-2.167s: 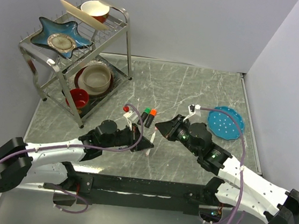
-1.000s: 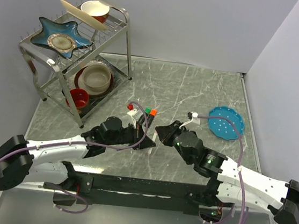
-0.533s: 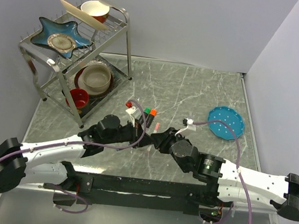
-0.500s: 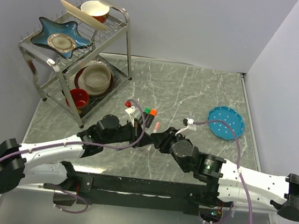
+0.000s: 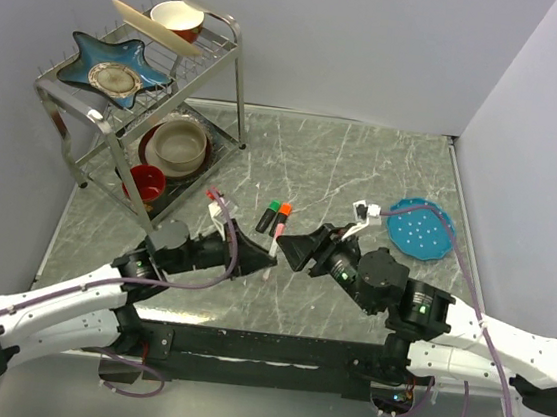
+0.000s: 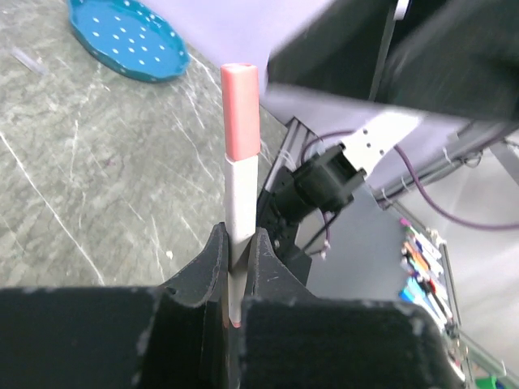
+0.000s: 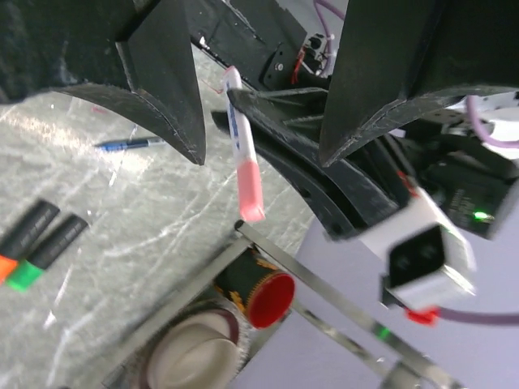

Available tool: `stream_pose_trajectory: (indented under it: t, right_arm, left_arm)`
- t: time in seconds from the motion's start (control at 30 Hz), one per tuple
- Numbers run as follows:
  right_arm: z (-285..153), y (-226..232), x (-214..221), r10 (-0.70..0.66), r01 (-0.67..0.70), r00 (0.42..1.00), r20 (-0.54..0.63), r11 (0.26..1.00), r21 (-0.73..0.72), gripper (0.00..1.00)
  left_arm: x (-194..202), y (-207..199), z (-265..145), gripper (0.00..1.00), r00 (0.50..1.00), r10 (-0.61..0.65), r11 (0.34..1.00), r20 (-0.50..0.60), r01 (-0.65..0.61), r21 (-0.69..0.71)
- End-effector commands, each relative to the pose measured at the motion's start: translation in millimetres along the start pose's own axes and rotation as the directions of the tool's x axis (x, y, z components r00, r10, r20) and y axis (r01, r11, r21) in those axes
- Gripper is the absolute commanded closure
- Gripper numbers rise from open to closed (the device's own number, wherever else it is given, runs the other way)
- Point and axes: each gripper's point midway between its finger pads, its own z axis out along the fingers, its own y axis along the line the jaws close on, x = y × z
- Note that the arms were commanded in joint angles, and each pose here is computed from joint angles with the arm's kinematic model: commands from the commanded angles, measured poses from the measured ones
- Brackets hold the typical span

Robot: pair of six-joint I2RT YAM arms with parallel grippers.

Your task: Insert the pens into the pen caps

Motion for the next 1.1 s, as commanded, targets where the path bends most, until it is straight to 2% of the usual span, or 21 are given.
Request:
stream_pose_trajectory:
  t: [0.0,0.17,0.43,0.87,0.93,0.97,1.03,1.07]
  right_arm:
    - [-6,28,-18,-0.103,0.102,0.995,-0.006,0.991,-0.084,0.34]
    - [-2,46,-22,-0.150,0.145,0.988,-0.034,0.983,-0.114,0.36]
    - [13,33,-7,-0.170,0.167,0.983,-0.075,0.985,-0.037,0.39]
    - [18,31,13,-0.136,0.129,0.986,-0.092,0.989,-0.079,0.44]
    - [19,30,15,-0.132,0.125,0.987,-0.093,0.989,-0.078,0.52]
    - [19,30,15,-0.124,0.117,0.988,-0.089,0.990,-0.081,0.61]
    - [19,29,17,-0.119,0.111,0.989,-0.089,0.990,-0.085,0.73]
    - [19,27,21,-0.116,0.108,0.989,-0.093,0.990,-0.089,0.86]
  left_arm:
    - [9,-10,-13,0.99,0.998,0.052,0.997,-0.026,-0.050,0.063]
    - [10,-17,-20,0.99,0.997,0.073,0.993,-0.031,-0.070,0.092]
    - [15,-21,-25,0.99,0.996,0.081,0.990,-0.040,-0.075,0.123]
    - [13,-22,-27,0.99,0.995,0.099,0.988,-0.032,-0.094,0.123]
    - [13,-23,-26,0.99,0.995,0.096,0.988,-0.035,-0.091,0.127]
    - [13,-24,-26,0.99,0.995,0.094,0.988,-0.039,-0.088,0.128]
    - [11,-24,-26,0.99,0.995,0.095,0.988,-0.033,-0.090,0.126]
    - [9,-24,-26,0.99,0.995,0.097,0.988,-0.029,-0.093,0.123]
